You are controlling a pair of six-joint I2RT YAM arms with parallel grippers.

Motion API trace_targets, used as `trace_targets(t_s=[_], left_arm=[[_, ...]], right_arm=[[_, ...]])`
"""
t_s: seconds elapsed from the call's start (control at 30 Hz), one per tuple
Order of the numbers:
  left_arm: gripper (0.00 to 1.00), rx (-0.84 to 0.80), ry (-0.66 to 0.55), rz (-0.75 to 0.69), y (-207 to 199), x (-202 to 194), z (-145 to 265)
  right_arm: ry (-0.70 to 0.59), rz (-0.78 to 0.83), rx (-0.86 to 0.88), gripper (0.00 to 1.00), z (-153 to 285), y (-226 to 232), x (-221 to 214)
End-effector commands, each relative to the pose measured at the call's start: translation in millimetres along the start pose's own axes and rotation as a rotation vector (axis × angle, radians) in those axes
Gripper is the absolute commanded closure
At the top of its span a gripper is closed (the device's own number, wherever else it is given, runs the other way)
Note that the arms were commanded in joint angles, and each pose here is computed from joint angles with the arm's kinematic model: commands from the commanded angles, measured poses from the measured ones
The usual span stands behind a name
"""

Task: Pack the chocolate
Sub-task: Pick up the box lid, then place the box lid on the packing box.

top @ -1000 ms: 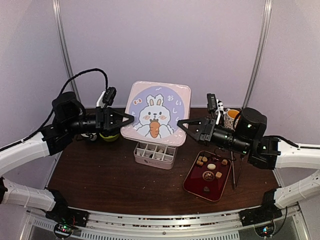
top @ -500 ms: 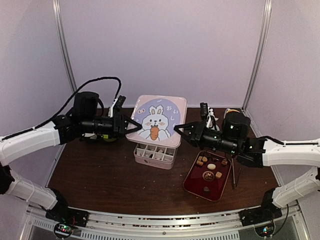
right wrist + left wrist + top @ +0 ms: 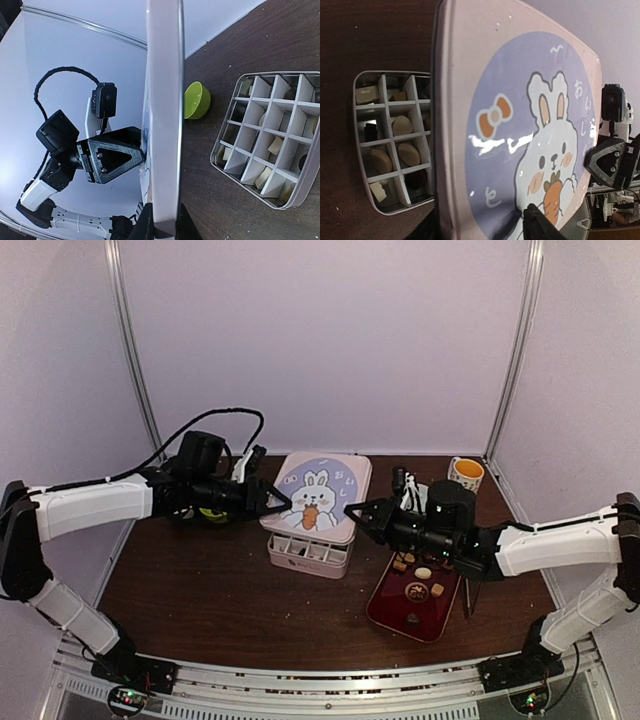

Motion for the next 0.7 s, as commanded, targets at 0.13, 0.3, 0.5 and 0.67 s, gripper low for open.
trace_targets(t_s=[0.13, 0.3, 0.5, 0.67], left_arm=[[0.48, 0.000, -0.027, -0.034, 30, 20, -22], [0.52, 0.001, 0.014, -0.011, 48, 21, -38], [0.52, 0.041, 0.023, 0.009, 67, 24, -43], [0.55, 0.052, 0.036, 0.019, 75, 22, -50]], right_arm=[[-0.038, 0.005, -0.076, 1.00, -12, -22, 0], [-0.009, -0.004, -0.085, 1.00, -29, -32, -7], [0.020, -0.024, -0.098, 1.00, -43, -45, -13], [0.054, -0.021, -0.138, 1.00, -52, -59, -21]])
Point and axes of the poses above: each gripper's point midway between its finger pads, its own z axis back along the fingers, its own y axis along the line the jaws close on, x = y × z, the point moved 7 cm from there along z, back along the fingers, and after that the axes turned 10 degrees about z, right-handed, at the moved point
